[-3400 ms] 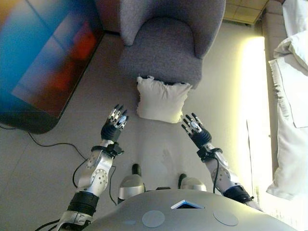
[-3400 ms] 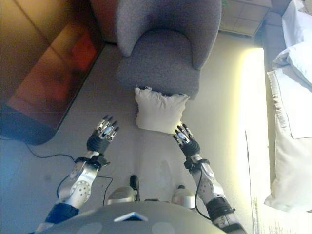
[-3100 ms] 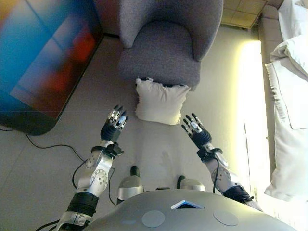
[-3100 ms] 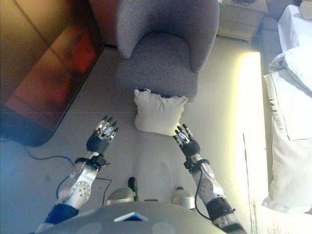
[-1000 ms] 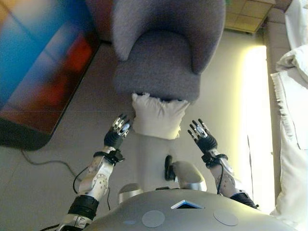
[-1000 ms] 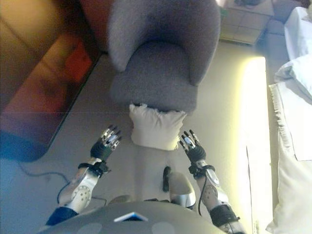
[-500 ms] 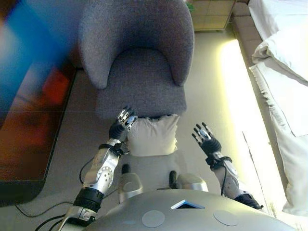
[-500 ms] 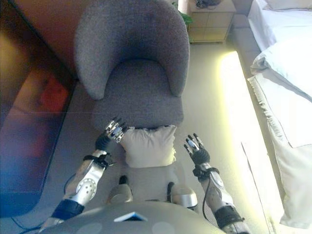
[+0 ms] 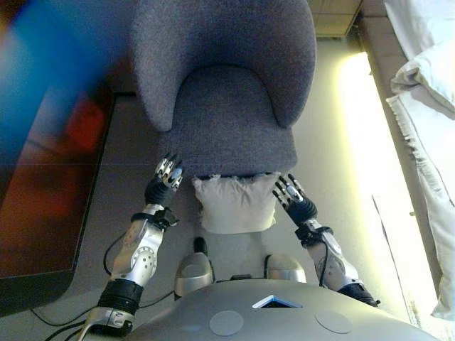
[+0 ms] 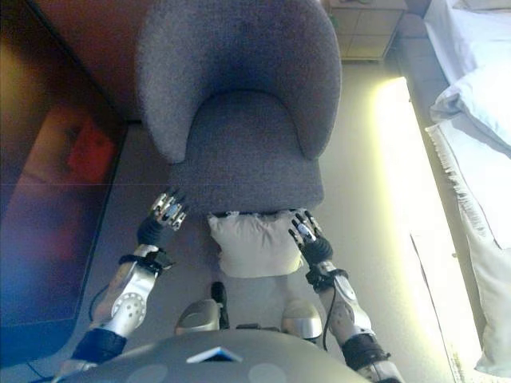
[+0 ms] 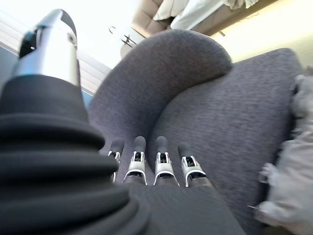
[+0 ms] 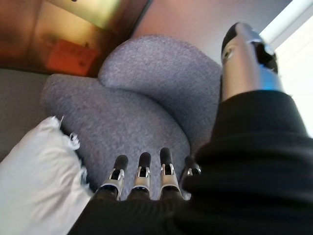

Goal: Pick up the cushion and take it to the sofa

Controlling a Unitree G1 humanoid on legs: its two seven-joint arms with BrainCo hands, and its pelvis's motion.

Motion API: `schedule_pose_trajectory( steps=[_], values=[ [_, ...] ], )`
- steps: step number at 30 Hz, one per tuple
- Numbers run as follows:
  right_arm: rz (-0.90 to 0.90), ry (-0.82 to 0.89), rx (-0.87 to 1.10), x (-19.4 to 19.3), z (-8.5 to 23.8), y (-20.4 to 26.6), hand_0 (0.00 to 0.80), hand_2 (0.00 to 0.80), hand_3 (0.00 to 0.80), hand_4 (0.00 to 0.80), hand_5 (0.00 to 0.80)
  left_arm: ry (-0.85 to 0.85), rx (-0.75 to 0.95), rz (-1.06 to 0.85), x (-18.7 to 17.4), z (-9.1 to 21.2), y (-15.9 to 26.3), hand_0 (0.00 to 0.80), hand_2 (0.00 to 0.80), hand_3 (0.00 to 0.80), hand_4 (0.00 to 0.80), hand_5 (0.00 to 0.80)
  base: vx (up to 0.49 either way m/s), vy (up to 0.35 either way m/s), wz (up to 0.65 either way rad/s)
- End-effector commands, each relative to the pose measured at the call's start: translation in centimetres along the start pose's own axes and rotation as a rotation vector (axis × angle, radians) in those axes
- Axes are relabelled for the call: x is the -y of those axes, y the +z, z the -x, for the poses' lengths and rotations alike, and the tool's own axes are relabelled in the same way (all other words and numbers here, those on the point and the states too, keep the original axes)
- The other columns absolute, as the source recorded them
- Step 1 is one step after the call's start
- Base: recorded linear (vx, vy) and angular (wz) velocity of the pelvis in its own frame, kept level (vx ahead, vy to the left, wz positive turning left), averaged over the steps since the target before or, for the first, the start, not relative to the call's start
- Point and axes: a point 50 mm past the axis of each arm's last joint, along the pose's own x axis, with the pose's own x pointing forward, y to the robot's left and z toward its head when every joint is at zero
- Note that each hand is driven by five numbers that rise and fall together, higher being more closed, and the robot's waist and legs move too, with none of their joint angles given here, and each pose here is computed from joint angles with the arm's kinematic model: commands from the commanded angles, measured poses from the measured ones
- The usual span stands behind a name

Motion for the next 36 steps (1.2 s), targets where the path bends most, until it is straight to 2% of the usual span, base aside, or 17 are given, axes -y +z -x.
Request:
schedule_pose_trajectory(
  steps=[1, 6, 14, 22, 30, 36],
  values=[
    [0.032, 0.048, 0.063, -0.7, 0.1, 1.8, 0.0, 0.0, 0.0, 0.0, 0.0, -0.079, 0.14, 0.015, 1.2, -0.3, 2.8, 0.0, 0.0, 0.0, 0.0, 0.0, 0.12, 0.063, 0.08],
    [0.008, 0.056, 0.125, -1.4, -0.5, 2.0, 0.0, 0.0, 0.0, 0.0, 0.0, -0.157, 0.126, -0.027, 1.8, -0.9, 3.1, 0.0, 0.0, 0.0, 0.0, 0.0, 0.131, 0.141, 0.29],
    [-0.004, 0.069, 0.094, -2.8, -1.5, 1.0, 0.0, 0.0, 0.0, 0.0, 0.0, -0.126, 0.148, -0.105, 1.3, -1.8, 4.3, 0.0, 0.0, 0.0, 0.0, 0.0, 0.116, 0.141, -0.01],
    [0.01, 0.096, 0.09, -2.9, -1.9, 1.7, 0.0, 0.0, 0.0, 0.0, 0.0, -0.083, 0.189, -0.102, 0.2, -1.1, 5.2, 0.0, 0.0, 0.0, 0.0, 0.0, 0.112, -0.203, -0.33],
    [0.03, 0.114, 0.073, -2.9, -2.3, 2.3, 0.0, 0.0, 0.0, 0.0, 0.0, -0.085, 0.167, -0.065, -0.1, -0.2, 3.9, 0.0, 0.0, 0.0, 0.0, 0.0, 0.106, -0.12, 0.11],
    [0.11, 0.166, 0.112, -3.4, -2.0, 3.1, 0.0, 0.0, 0.0, 0.0, 0.0, -0.134, 0.138, -0.023, 1.0, -1.0, 3.7, 0.0, 0.0, 0.0, 0.0, 0.0, 0.044, -0.044, 0.04]
  ],
)
